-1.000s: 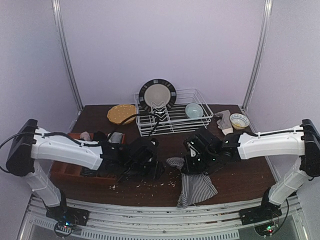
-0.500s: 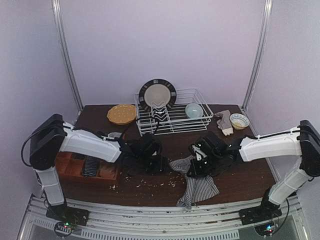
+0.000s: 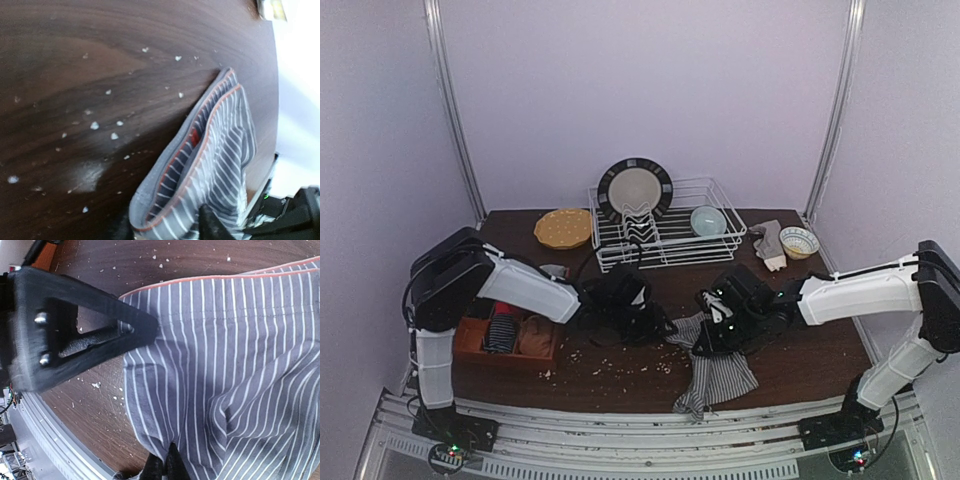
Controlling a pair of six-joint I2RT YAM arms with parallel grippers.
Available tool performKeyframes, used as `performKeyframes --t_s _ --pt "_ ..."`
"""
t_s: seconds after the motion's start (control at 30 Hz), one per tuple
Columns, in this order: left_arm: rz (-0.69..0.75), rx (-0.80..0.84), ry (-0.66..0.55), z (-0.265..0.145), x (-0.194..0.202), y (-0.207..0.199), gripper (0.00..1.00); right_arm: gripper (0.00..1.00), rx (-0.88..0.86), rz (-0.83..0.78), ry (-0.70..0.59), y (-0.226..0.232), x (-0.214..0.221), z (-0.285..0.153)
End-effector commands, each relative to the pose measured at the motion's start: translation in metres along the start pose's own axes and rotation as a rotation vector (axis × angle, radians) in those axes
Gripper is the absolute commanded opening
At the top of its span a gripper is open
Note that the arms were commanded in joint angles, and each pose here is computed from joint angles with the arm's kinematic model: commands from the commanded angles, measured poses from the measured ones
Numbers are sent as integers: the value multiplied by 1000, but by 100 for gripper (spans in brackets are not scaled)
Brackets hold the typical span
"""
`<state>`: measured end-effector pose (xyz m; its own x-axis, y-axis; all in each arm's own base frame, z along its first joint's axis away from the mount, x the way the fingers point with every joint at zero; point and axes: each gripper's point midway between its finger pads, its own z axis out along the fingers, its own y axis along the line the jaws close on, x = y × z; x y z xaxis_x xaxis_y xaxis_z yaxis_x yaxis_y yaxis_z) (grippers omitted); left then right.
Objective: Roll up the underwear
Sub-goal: Pass from the right arm to the left
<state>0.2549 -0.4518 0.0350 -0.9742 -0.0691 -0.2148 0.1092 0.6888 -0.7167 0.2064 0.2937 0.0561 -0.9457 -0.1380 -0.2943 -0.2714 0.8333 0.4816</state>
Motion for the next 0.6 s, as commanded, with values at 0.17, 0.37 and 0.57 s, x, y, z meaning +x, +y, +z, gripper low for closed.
performKeyframes --t_s 0.17,0.37,0.57 --pt "-19 4 -16 -1 -8 -2 0 6 31 -33 15 -8 7 -2" --pt "-3 -80 -44 -13 -15 9 0 56 73 -96 -19 2 13 -14" --pt "-1 -133 -88 -25 -29 20 0 68 202 -151 -21 10 29 -8"
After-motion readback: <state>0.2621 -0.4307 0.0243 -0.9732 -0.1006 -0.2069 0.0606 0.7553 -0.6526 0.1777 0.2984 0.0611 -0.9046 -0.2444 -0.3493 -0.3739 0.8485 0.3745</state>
